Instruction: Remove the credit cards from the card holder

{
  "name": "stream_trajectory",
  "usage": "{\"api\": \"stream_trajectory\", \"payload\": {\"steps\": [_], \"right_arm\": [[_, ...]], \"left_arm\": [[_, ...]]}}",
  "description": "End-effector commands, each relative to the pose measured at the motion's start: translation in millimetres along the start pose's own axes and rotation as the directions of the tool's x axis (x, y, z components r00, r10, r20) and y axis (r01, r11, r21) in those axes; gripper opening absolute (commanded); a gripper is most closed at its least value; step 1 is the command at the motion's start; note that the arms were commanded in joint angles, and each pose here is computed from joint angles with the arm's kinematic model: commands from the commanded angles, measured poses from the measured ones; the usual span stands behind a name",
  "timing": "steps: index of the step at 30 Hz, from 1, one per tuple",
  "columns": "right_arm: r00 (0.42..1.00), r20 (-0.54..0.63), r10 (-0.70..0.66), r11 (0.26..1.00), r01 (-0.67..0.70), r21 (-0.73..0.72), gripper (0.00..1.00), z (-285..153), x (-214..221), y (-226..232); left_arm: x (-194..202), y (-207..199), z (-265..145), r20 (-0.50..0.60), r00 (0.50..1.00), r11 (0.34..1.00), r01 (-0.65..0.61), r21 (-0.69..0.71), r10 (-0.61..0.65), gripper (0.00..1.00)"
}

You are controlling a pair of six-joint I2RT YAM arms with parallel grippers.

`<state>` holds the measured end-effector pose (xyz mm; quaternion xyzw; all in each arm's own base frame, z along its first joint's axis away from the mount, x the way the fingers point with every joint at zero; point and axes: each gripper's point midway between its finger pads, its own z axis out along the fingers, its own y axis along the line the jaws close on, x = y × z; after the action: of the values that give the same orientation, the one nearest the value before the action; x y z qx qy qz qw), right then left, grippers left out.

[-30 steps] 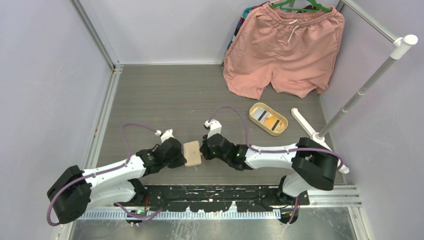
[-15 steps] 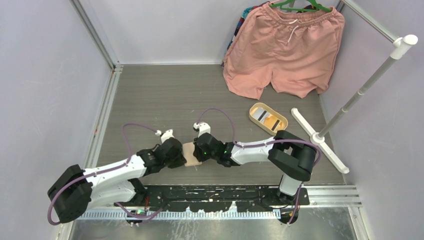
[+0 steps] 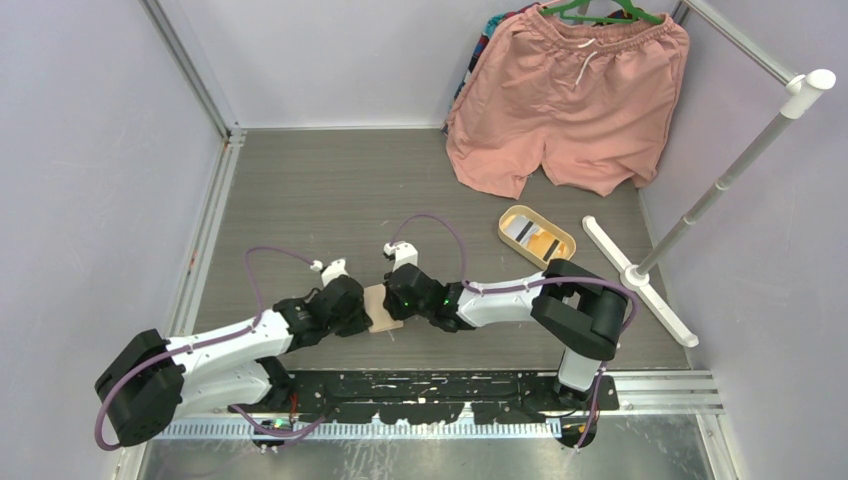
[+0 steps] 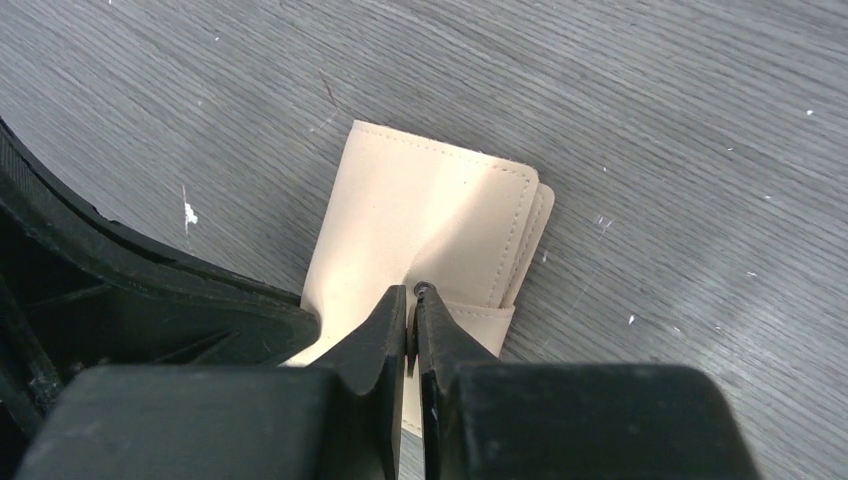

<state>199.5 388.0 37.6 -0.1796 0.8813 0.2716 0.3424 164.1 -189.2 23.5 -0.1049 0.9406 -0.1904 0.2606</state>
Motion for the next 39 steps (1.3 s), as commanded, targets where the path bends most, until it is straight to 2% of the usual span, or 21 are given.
{"api": "stream_trajectory", "payload": {"steps": [1,13,21,28,32,34,39], "right_arm": [[0.993,0.12,0.015,1.0,-0.014,-0.012,0.1,-4.0,-38.6,14.5],[0.988,0.153,-0.004,1.0,-0.001,0.029,0.06,-1.0,-46.0,8.7],[0.991,0.132,-0.031,0.999,0.026,0.039,0.06,6.6,-41.6,8.1],[0.994,0.104,-0.031,0.999,0.027,0.043,0.16,12.7,-31.4,5.1],[0.994,0.101,-0.029,0.999,0.026,0.039,0.35,13.3,-31.1,6.1],[0.994,0.104,-0.029,0.999,0.025,0.037,0.41,12.3,-33.0,7.3],[0.992,0.121,-0.03,0.999,0.027,0.03,0.43,4.7,-43.1,11.7]], "left_arm": [[-6.3,2.8,-1.0,0.02,0.999,0.999,-0.034,-0.025,0.035,0.0],[-3.3,2.2,1.7,0.0,0.999,0.999,-0.045,-0.03,0.045,0.0],[-3.1,3.3,2.4,-0.001,0.999,0.998,-0.048,-0.036,0.048,0.0],[-1.6,5.8,2.9,-0.003,0.999,0.998,-0.046,-0.042,0.046,0.0],[-1.7,5.3,2.8,-0.004,0.999,0.998,-0.046,-0.041,0.045,0.0],[-1.2,5.7,3.0,-0.006,0.999,0.998,-0.047,-0.042,0.047,0.0],[-1.3,5.4,3.3,-0.008,0.999,0.998,-0.047,-0.043,0.046,0.0]]}}
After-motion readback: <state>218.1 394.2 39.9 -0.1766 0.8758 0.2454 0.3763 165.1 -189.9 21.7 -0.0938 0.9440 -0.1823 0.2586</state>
